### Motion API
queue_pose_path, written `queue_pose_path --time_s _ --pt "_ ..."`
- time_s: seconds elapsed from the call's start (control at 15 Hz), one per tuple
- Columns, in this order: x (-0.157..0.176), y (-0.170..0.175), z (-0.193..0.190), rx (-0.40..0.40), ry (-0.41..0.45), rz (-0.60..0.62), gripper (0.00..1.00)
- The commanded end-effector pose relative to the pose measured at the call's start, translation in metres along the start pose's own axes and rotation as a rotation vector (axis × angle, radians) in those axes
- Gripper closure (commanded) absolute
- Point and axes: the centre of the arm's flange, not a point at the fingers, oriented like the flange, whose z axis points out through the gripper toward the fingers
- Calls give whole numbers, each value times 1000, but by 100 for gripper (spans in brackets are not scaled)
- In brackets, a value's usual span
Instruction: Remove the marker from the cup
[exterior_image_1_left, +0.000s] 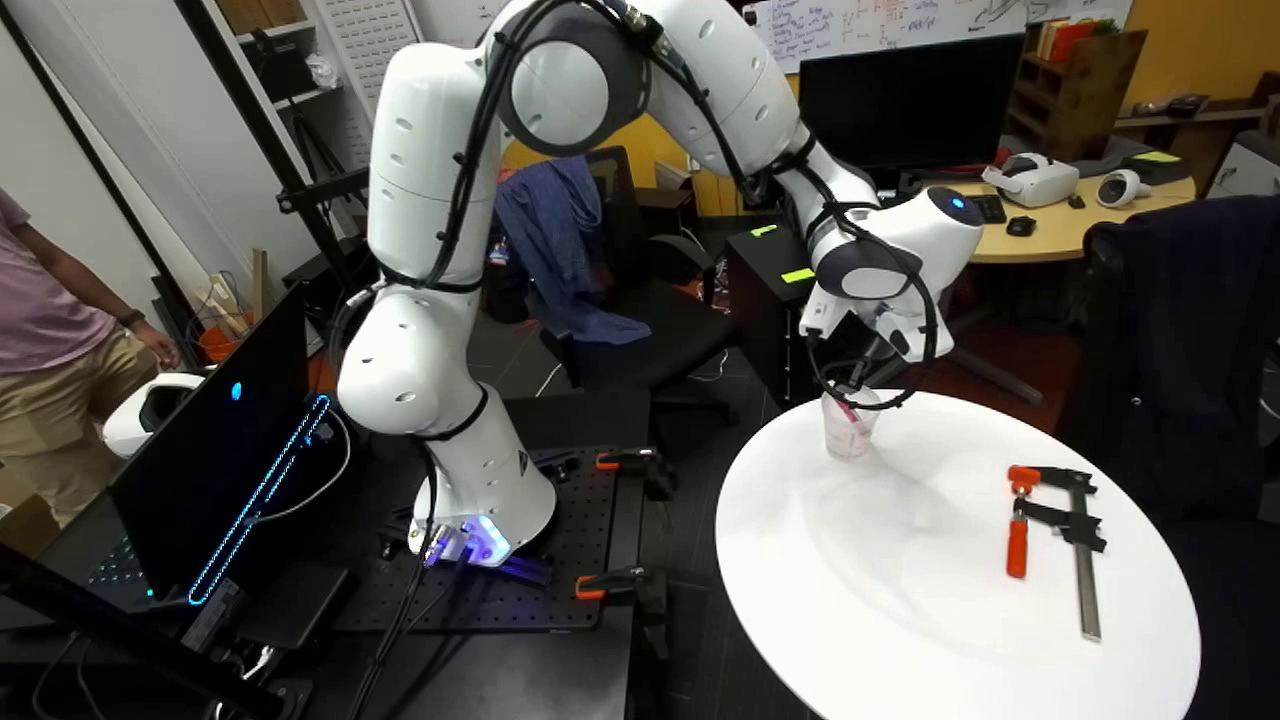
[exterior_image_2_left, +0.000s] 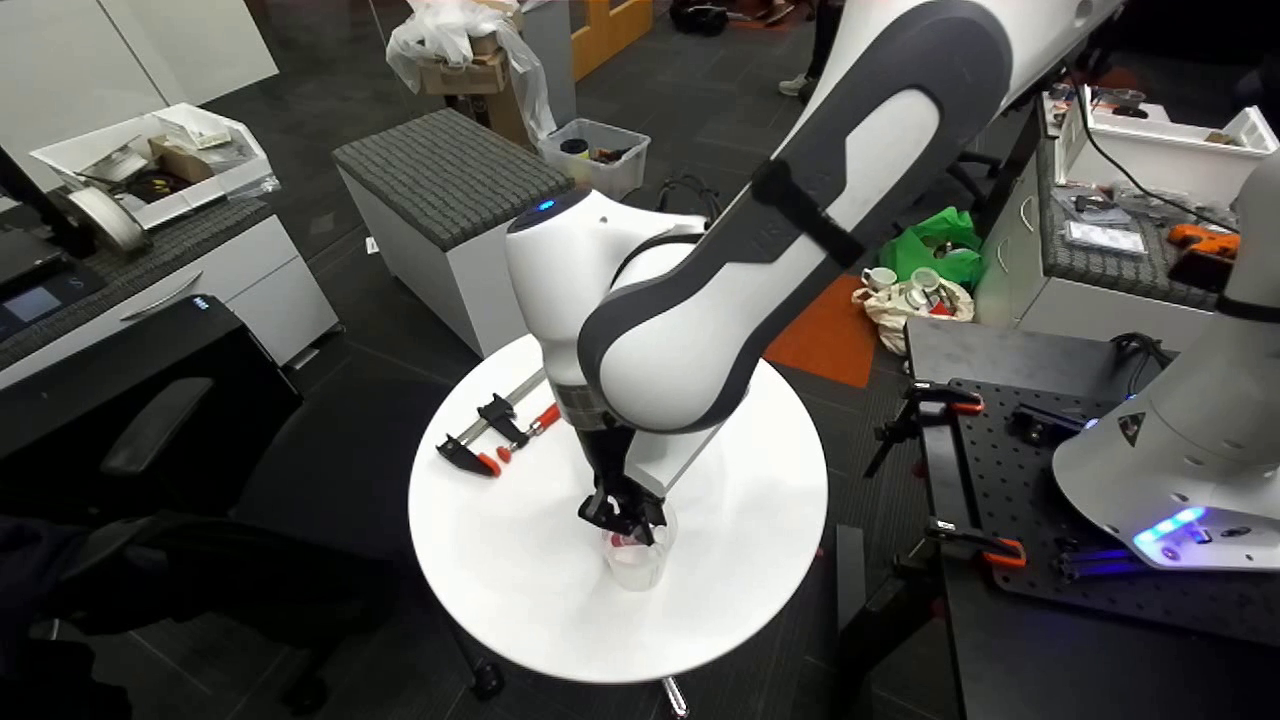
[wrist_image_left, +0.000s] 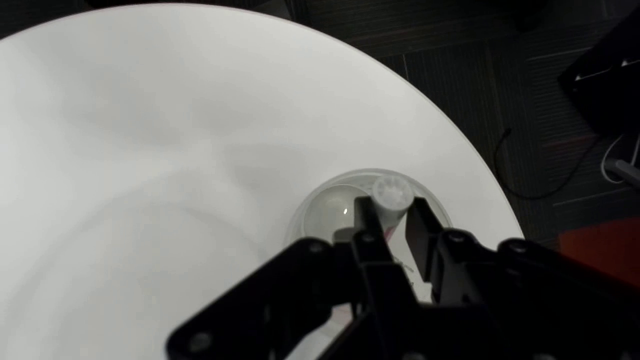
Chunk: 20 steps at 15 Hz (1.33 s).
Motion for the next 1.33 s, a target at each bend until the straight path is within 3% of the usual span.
queue_pose_path --time_s 0.0,0.33,0.67,0.93,1.27 --pt "-39 11 -34 24 -3 -11 95" --pt "-72 20 -67 43 23 -25 95" --pt "-91 31 -99 80 101 -29 95" --pt "-84 41 -111 76 173 8 95" --pt "-49 61 -99 5 298 101 95"
